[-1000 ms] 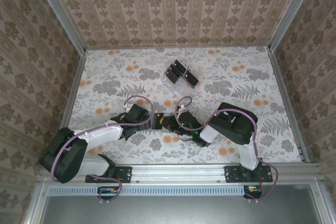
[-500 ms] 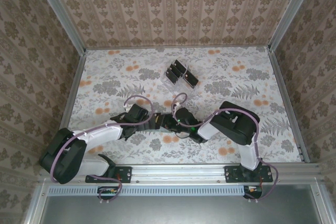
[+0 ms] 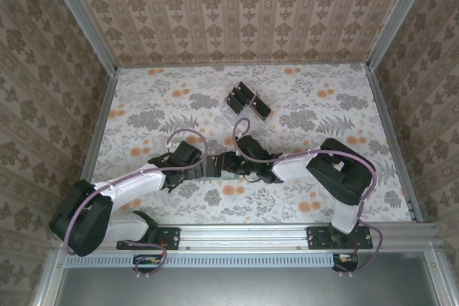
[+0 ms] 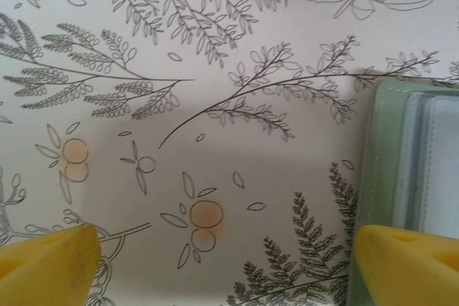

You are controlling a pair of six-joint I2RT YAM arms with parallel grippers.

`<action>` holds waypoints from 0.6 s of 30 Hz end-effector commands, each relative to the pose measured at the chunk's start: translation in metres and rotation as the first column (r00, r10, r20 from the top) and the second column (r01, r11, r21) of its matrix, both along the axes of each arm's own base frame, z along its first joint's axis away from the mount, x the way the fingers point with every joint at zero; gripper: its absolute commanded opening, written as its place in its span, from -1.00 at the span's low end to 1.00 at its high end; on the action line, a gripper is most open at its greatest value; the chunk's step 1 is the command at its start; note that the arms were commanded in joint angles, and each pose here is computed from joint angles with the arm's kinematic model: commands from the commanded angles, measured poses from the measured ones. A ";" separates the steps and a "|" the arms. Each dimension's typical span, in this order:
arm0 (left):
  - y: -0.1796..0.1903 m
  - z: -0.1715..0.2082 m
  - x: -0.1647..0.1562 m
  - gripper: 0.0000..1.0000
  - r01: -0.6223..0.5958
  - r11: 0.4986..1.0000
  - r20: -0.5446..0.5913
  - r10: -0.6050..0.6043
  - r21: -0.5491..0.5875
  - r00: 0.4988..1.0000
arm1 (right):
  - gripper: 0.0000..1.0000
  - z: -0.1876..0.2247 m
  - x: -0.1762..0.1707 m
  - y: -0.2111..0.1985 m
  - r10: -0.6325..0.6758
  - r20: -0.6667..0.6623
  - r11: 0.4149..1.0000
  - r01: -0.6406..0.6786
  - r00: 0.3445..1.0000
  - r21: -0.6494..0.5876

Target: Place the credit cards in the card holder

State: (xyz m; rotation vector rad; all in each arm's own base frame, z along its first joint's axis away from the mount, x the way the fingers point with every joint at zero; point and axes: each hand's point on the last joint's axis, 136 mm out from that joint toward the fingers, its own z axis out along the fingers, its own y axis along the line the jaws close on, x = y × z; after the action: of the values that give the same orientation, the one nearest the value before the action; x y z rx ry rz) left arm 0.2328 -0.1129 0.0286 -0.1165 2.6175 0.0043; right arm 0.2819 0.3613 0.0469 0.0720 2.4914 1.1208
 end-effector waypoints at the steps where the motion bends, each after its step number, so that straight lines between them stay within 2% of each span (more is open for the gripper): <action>1: 0.008 0.003 -0.001 1.00 -0.047 0.999 -0.001 0.047 0.014 0.999 | -0.24 0.003 -0.002 -0.003 0.042 -0.001 0.997 -0.042 0.999 -0.070; 18: 0.012 -0.016 -0.010 1.00 -0.061 0.998 -0.041 0.062 0.017 0.997 | -0.30 -0.014 0.003 0.012 0.078 -0.058 0.990 -0.084 0.995 -0.111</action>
State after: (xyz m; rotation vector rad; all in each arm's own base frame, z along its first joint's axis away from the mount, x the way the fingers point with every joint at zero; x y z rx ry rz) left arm 0.2267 -0.1068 0.0199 -0.1571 2.6397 0.0295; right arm 0.2882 0.3711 0.0391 -0.0073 2.5779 1.0264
